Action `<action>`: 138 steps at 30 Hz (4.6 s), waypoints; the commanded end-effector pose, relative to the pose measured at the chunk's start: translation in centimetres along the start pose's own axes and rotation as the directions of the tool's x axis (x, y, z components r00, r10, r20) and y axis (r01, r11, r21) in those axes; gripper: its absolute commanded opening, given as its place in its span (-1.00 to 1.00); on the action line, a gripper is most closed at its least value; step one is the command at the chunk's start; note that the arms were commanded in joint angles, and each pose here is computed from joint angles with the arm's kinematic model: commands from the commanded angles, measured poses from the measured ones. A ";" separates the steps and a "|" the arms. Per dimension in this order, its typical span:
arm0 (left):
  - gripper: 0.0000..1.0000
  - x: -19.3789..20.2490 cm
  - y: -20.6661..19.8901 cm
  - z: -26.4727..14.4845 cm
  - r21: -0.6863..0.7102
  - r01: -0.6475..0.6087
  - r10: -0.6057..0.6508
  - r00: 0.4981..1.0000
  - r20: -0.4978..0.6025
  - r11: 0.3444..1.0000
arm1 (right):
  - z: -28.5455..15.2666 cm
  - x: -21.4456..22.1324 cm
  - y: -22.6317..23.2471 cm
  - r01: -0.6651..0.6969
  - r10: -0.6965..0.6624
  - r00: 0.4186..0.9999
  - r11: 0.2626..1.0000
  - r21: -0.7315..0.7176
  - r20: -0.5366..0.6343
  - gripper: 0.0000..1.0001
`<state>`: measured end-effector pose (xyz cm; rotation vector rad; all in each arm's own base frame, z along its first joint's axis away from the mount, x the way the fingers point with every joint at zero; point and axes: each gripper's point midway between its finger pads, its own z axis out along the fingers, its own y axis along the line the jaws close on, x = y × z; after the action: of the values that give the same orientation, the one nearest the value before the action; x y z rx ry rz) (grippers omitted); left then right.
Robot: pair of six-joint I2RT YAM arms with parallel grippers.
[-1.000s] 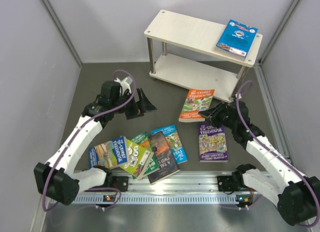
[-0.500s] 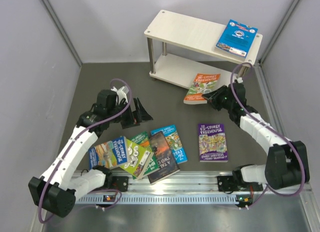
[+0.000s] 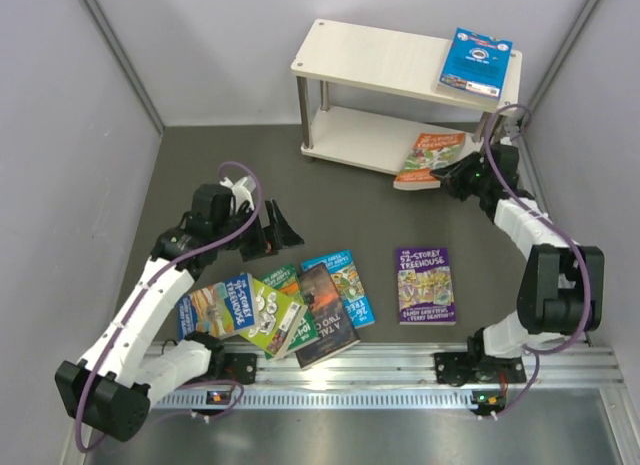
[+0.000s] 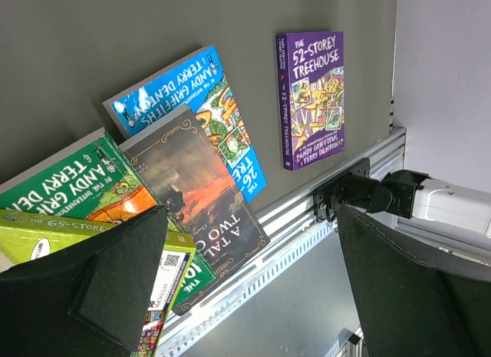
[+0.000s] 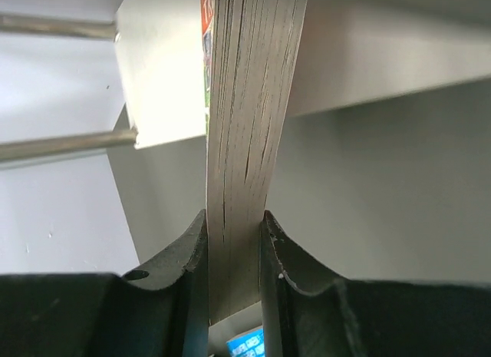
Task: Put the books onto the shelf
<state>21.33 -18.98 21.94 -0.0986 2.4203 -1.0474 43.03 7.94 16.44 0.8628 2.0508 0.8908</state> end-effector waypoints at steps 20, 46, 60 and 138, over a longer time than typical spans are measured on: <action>0.88 -0.2 0.1 0.7 -0.008 0.061 -0.061 0.998 -0.003 0.998 | 4.5 -4.3 -3.3 -0.043 0.040 0.998 0.998 -0.047 -0.058 0.49; 0.72 0.4 0.6 0.8 -0.003 0.111 -0.111 0.994 0.019 0.994 | -4.7 8.4 -0.9 0.077 -0.092 0.989 0.989 -0.123 -0.117 -1.00; 0.68 0.3 0.0 -1.4 -0.038 0.088 -0.086 0.996 0.034 0.995 | 4.7 6.5 2.6 -0.168 0.166 0.986 0.959 -0.229 -0.029 -1.00; 0.79 -2.5 0.3 4.2 -0.054 0.051 -0.052 0.998 -0.027 0.997 | -9.6 1.2 -1.2 0.211 -0.226 0.970 0.964 0.162 0.084 0.99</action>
<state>23.67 -19.18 19.20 -0.2783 2.5336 -0.9687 38.91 6.68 20.42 0.7960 1.9905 0.7113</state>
